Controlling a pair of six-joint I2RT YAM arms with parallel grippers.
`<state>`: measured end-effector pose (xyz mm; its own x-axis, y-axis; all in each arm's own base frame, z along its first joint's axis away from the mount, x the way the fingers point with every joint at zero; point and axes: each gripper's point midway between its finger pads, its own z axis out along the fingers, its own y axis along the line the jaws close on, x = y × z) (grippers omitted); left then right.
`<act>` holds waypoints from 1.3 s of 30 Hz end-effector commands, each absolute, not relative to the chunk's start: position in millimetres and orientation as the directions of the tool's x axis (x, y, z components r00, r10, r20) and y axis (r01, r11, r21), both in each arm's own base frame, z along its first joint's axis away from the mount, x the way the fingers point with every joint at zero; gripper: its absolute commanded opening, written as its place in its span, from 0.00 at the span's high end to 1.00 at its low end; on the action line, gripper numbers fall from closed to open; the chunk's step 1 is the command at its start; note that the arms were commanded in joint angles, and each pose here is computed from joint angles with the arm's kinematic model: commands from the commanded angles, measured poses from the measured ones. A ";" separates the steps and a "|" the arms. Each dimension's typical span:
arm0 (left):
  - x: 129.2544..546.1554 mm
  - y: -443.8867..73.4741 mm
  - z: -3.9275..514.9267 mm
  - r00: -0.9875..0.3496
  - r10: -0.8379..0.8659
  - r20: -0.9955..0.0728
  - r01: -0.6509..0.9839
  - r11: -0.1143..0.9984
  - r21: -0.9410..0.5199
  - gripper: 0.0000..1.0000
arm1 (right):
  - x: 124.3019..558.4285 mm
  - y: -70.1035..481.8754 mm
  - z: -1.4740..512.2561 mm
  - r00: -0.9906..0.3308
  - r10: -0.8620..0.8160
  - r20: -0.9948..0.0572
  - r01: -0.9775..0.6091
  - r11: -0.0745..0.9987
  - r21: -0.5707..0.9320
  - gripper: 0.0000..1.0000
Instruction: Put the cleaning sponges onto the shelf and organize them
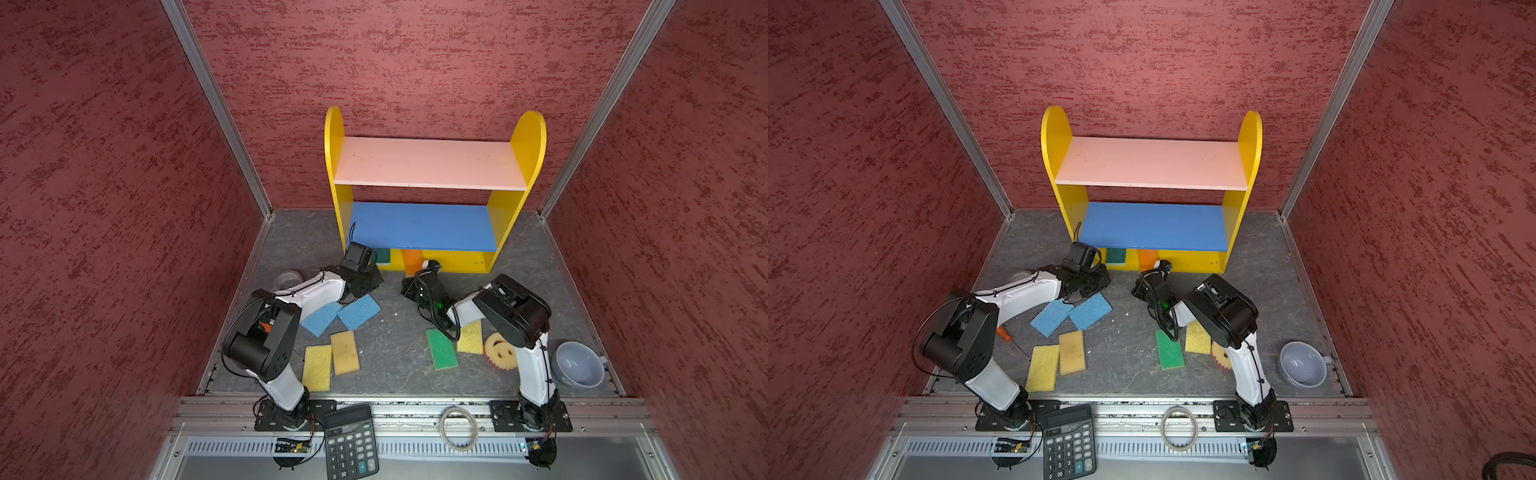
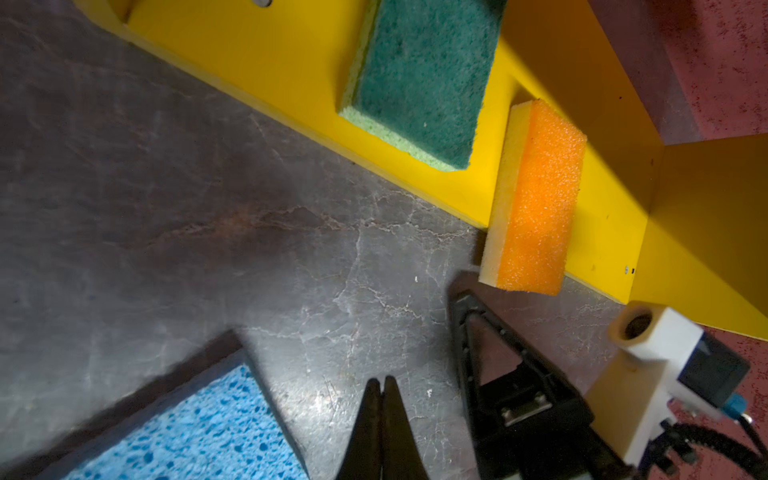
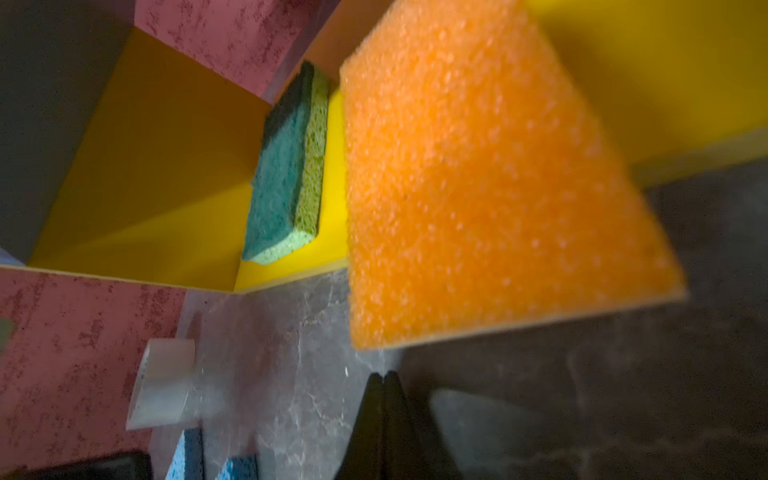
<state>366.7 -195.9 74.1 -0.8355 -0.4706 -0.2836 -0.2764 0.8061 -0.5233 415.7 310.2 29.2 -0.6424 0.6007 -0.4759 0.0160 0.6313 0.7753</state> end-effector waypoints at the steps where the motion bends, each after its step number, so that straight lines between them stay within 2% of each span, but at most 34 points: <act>1: 360.6 -194.1 75.2 -0.836 -0.464 -0.292 -0.272 0.814 -0.513 1.00 | 424.2 299.8 3.4 -0.643 0.648 -0.409 0.093 0.595 0.798 1.00; 10: 351.2 -198.6 64.4 -0.851 -0.447 -0.277 -0.278 0.829 -0.485 1.00 | 441.1 310.9 -4.3 -0.664 0.634 -0.397 0.073 0.583 0.809 1.00; 24: 347.3 -213.3 64.6 -0.866 -0.417 -0.276 -0.253 0.842 -0.477 1.00 | 390.1 266.7 -9.5 -0.650 0.673 -0.352 0.147 0.565 0.812 1.00; 31: 342.5 -216.2 61.3 -0.871 -0.412 -0.268 -0.257 0.846 -0.467 1.00 | 393.7 248.2 -20.3 -0.626 0.737 -0.254 0.202 0.468 0.860 0.99; 39: 341.4 -219.6 62.3 -0.871 -0.415 -0.265 -0.259 0.844 -0.469 1.00 | 397.8 245.7 -14.3 -0.617 0.760 -0.204 0.240 0.428 0.871 1.00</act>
<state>337.6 -216.7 60.1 -0.8758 -0.4094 -0.2555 -0.2558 0.8427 -0.4737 415.3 262.9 42.9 -0.5863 0.7557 -0.2920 0.0376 0.3854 0.9220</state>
